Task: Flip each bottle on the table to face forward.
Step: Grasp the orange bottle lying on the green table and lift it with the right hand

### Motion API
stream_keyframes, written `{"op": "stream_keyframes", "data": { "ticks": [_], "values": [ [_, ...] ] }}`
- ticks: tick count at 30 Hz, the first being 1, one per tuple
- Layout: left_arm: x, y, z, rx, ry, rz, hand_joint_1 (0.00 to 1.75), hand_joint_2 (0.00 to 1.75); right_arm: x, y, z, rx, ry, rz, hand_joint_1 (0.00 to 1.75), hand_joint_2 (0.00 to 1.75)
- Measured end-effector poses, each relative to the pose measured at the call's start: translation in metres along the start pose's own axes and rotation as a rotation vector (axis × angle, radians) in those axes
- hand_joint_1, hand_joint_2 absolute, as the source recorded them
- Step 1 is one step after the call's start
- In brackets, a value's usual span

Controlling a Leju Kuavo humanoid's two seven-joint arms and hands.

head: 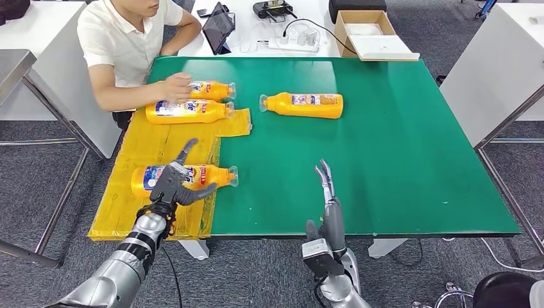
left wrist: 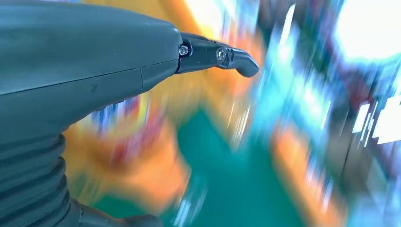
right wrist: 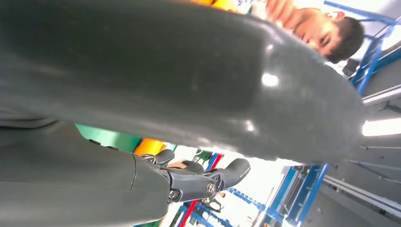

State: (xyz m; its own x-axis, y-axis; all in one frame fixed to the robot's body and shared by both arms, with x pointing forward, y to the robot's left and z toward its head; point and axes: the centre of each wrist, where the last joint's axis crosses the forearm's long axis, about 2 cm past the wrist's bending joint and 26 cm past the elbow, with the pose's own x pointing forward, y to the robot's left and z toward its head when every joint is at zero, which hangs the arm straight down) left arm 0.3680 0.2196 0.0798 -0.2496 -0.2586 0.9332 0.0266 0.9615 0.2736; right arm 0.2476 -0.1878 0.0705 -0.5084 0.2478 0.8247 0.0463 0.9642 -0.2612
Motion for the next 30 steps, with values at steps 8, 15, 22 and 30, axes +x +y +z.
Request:
{"op": "stream_keyframes", "data": {
  "ticks": [8,15,22,30],
  "values": [
    [0.042,0.005,0.004,0.272,-0.185,0.139,0.0,1.75,-0.003,-0.003,0.015,-0.01,0.007,0.076,0.0,1.31],
    [0.07,0.001,0.019,0.266,-0.184,0.355,0.0,1.75,-0.008,-0.016,0.026,0.011,-0.006,0.171,0.0,1.75],
    [0.08,-0.011,0.061,0.18,-0.25,0.393,0.0,1.75,-0.029,-0.062,0.032,0.058,-0.025,0.42,0.0,1.75],
    [0.081,-0.028,0.117,0.136,-0.274,0.282,0.0,1.75,-0.065,-0.147,0.028,0.093,0.136,0.728,0.0,1.75]
  ]
}}
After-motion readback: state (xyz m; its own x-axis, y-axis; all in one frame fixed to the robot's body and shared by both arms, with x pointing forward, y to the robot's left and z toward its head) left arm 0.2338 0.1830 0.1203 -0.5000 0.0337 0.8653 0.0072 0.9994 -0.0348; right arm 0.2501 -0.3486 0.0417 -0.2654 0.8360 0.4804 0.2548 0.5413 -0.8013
